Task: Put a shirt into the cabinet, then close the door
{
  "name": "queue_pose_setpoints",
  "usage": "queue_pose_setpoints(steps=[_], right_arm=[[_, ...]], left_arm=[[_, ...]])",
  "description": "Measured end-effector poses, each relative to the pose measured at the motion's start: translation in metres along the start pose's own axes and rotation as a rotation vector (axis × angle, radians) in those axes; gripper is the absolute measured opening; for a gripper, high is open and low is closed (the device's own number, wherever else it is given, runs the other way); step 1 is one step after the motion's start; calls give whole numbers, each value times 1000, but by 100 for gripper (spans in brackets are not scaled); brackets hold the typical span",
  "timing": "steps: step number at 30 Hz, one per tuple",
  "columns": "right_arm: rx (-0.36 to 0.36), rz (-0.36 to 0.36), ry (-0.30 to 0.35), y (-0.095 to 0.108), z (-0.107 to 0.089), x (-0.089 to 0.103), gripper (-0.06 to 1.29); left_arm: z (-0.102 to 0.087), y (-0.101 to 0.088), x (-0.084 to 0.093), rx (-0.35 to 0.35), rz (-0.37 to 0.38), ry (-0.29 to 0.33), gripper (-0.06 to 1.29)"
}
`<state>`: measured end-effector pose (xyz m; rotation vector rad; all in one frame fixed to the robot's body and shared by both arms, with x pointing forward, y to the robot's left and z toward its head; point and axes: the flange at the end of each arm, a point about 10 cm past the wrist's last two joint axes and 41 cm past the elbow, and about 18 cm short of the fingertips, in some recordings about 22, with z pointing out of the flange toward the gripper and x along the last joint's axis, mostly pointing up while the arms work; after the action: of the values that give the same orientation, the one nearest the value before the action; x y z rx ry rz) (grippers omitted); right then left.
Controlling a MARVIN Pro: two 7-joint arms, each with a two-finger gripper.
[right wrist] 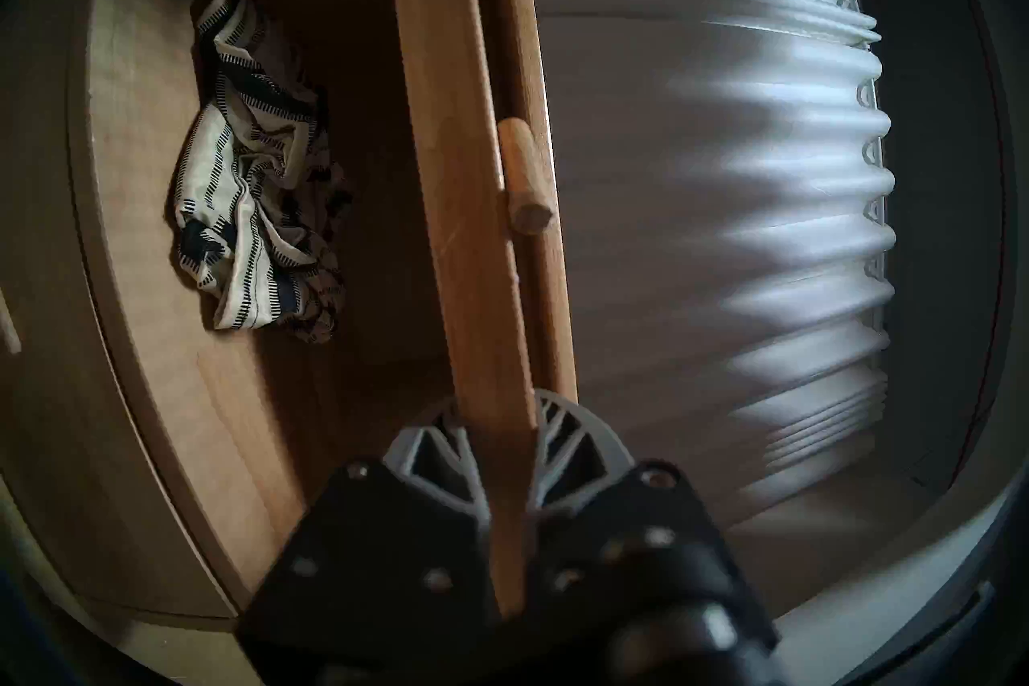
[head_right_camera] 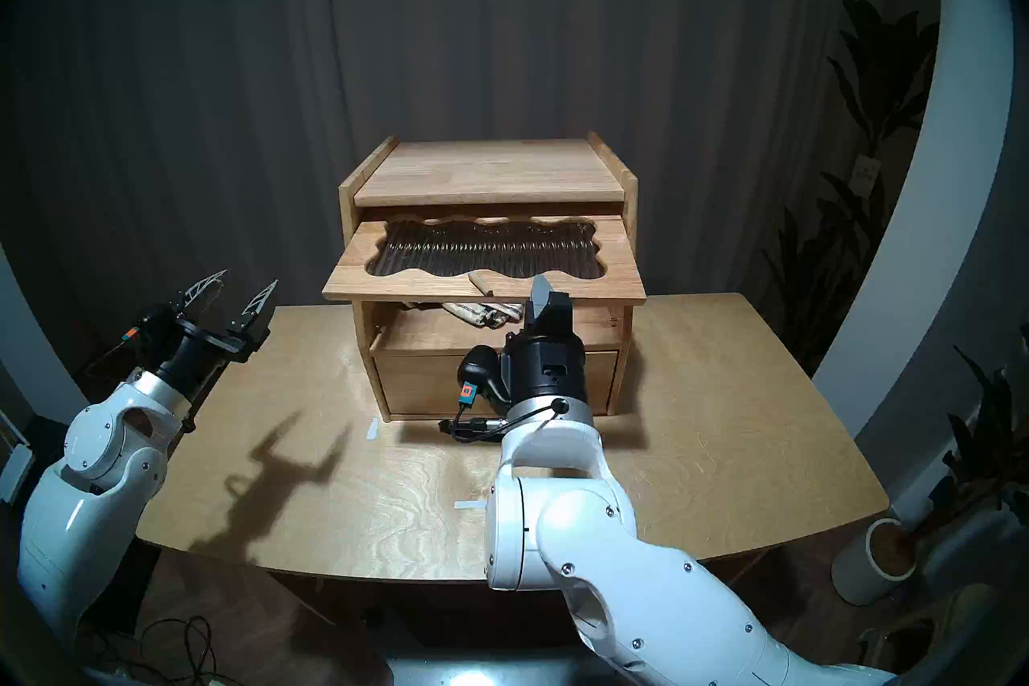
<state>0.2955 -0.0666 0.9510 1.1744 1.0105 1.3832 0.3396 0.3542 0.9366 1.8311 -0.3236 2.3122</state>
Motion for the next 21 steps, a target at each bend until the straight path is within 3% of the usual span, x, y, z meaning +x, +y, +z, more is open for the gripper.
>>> queue_pose_setpoints(steps=[13, 21], right_arm=[[2, -7, -6, 1, -10, -1, 4], [38, 18, 17, -2, -11, 4, 4]], left_arm=[[0, 0, 0, 0, 0, 0, 123], [0, 0, 0, 0, 0, 0, 123]])
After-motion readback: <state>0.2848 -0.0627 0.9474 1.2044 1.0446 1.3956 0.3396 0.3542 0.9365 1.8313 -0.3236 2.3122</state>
